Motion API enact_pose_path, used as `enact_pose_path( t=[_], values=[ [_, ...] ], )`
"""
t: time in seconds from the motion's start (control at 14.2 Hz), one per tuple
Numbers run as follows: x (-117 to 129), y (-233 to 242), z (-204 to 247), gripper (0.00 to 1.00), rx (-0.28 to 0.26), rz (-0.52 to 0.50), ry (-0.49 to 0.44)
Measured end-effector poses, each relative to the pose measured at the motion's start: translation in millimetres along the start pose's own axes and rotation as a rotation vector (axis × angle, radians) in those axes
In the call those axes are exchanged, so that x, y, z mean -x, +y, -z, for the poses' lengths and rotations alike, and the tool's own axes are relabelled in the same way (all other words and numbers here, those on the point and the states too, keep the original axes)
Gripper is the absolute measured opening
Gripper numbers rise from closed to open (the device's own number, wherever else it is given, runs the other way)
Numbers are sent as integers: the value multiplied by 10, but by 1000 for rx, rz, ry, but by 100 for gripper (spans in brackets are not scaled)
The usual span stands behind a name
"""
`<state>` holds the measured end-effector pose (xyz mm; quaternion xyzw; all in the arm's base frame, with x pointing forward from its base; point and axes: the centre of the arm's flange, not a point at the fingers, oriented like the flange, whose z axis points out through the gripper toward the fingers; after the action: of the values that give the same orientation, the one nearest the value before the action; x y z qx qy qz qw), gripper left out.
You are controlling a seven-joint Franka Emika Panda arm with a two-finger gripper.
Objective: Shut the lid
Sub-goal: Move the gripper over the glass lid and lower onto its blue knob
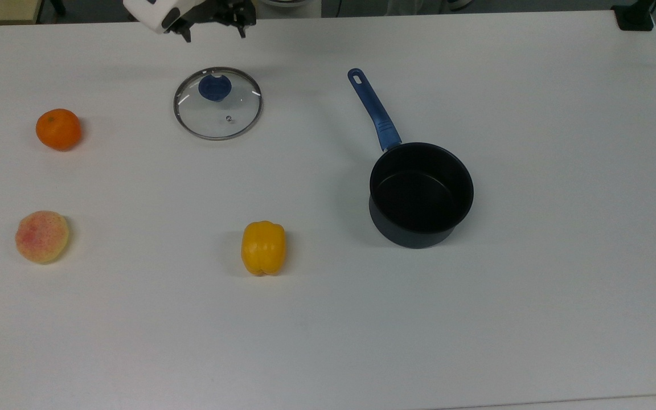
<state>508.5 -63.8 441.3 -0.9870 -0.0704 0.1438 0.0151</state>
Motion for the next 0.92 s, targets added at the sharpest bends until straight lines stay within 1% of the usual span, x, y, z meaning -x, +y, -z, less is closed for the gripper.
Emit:
enact_pose_path(
  t=[0.14, 0.28, 0.42, 0.92],
  values=[
    [-34, 102, -184, 100, 12, -11, 30],
    [-57, 195, -262, 100, 18, -26, 69],
    [-88, 265, -382, 100, 30, -37, 124],
    [-126, 253, -817, 100, 50, -56, 212]
  ],
)
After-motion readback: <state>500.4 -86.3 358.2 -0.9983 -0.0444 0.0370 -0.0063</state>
